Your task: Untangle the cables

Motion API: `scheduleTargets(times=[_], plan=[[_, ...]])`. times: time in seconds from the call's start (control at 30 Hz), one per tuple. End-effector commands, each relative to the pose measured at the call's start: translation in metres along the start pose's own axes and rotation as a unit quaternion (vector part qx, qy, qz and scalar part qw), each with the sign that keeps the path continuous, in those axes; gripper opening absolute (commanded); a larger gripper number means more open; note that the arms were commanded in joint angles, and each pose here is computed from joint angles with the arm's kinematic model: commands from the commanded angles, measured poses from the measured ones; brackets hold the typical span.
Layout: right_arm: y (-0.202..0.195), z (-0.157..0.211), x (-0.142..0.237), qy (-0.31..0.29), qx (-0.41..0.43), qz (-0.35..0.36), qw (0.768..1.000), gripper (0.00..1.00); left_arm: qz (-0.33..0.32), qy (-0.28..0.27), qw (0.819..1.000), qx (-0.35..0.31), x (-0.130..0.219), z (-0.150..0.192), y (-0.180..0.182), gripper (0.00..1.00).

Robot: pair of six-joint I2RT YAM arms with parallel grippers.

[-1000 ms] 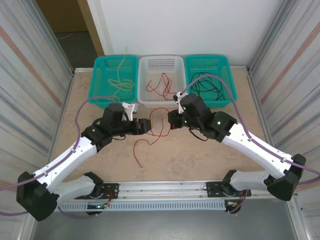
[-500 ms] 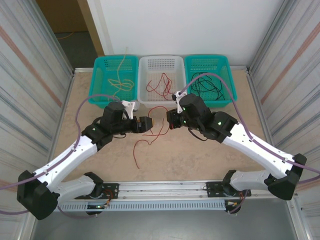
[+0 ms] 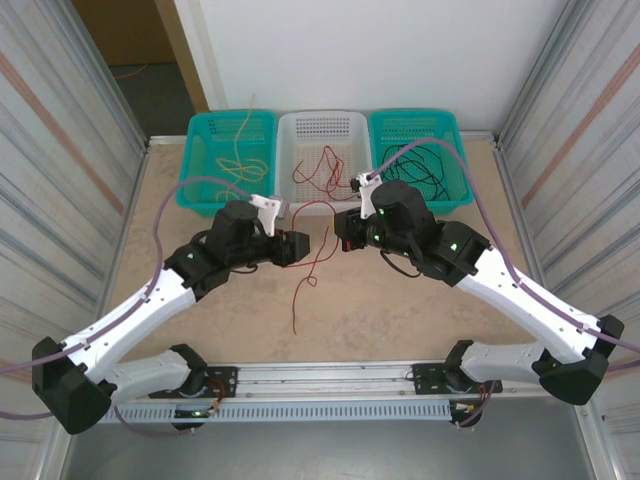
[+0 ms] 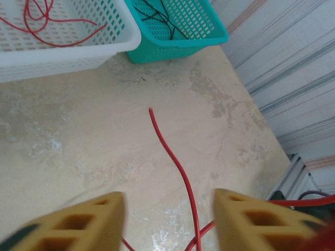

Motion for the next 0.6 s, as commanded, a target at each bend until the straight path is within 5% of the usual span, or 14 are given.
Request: scheduleTargets(times=[0.0,0.07,0.1,0.17,0.3,0.37,0.57], plan=[[-0.002,-0.003,0.004,-0.003,0.002,0.015,1.0,0.02,-0.001,-0.023,0.999,-0.023,0.011,-0.01,-0.009,0.25],[-0.006,0.002,0.0,0.003,0.005,0.029,1.0,0.03,0.003,-0.024,0.999,-0.027,0.013,-0.01,-0.011,0.02],[-0.008,0.005,-0.004,0.005,0.006,0.038,0.999,0.05,0.006,-0.023,0.999,-0.028,0.015,-0.011,-0.012,0.0],[-0.017,0.01,-0.011,0.014,-0.002,0.054,0.998,0.1,0.019,-0.018,0.999,-0.03,0.017,-0.011,-0.015,0.0],[-0.028,0.022,-0.025,0.025,-0.027,0.057,0.998,0.45,0.068,-0.021,0.997,-0.029,0.025,-0.015,-0.028,0.0],[-0.031,0.028,-0.033,0.028,-0.038,0.048,0.998,0.55,0.088,-0.026,0.995,-0.029,0.03,-0.018,-0.034,0.0],[-0.034,0.047,-0.055,0.038,-0.077,-0.001,0.996,0.69,0.119,-0.04,0.992,-0.027,0.045,-0.027,-0.049,0.0]])
Point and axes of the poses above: each hand's point on the last joint's axis, 136 mm out from that joint toward the fingers, its own x axis back along the fingers, its own y axis along the line the jaws close on, z = x × y, the point moved 10 cm from there along x, back along the fingers, and after that the axes turned 11 degrees about x, right-handed, at the moved point
